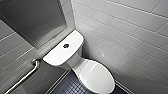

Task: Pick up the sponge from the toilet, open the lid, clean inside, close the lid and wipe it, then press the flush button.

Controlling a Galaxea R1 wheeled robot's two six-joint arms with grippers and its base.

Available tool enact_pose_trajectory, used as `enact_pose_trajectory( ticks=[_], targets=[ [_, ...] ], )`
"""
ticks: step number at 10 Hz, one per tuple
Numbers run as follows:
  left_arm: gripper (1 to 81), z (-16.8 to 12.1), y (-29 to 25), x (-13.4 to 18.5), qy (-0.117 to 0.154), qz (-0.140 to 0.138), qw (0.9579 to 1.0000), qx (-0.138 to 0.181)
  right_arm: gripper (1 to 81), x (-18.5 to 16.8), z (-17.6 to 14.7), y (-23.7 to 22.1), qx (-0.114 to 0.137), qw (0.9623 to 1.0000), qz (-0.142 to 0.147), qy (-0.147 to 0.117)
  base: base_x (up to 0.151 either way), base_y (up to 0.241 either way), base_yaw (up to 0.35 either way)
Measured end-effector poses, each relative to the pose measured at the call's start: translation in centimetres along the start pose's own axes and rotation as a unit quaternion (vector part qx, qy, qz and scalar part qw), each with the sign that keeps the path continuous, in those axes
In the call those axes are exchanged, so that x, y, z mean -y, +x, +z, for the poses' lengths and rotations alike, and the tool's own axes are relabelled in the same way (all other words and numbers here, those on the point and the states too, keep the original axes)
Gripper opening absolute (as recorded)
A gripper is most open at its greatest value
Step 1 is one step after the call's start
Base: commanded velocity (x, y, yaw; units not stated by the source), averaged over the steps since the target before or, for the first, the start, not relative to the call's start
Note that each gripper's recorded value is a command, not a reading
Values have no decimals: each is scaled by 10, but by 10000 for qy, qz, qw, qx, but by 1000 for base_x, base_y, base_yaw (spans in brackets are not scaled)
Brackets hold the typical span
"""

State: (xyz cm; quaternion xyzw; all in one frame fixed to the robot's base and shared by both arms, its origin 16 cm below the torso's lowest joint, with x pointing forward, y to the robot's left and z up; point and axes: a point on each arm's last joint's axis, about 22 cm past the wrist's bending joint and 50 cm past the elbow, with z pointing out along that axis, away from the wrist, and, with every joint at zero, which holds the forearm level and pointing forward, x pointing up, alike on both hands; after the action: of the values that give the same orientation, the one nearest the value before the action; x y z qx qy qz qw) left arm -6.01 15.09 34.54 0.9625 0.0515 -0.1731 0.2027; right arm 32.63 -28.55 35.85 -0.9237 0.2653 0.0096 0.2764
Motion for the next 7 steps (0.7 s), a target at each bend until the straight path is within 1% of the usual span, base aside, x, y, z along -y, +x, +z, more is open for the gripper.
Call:
enact_pose_trajectory(
  ticks=[1,3,4,5,6,7],
  targets=[
    [811,-5,12,-2,-141,-54,9999,-60,10,-24,-12,-20,55,9999,51,-143,0,0,0],
    [811,-22,48,5,-366,-74,9989,-267,10,-73,-43,-72,266,9985,141,-463,0,0,0],
    [811,-31,60,2,-512,-99,9981,-329,10,-91,-57,-98,392,9974,174,-584,0,0,0],
    [811,-38,71,-3,-644,-163,9971,-376,10,-100,-64,-117,449,9968,202,-631,0,0,0],
    [811,-45,82,-3,-711,-202,9964,-410,10,-114,-75,-140,480,9962,211,-693,0,0,0],
    [811,-49,96,4,-683,-239,9963,-469,10,-130,-85,-158,492,9955,197,-789,0,0,0]
  ],
)
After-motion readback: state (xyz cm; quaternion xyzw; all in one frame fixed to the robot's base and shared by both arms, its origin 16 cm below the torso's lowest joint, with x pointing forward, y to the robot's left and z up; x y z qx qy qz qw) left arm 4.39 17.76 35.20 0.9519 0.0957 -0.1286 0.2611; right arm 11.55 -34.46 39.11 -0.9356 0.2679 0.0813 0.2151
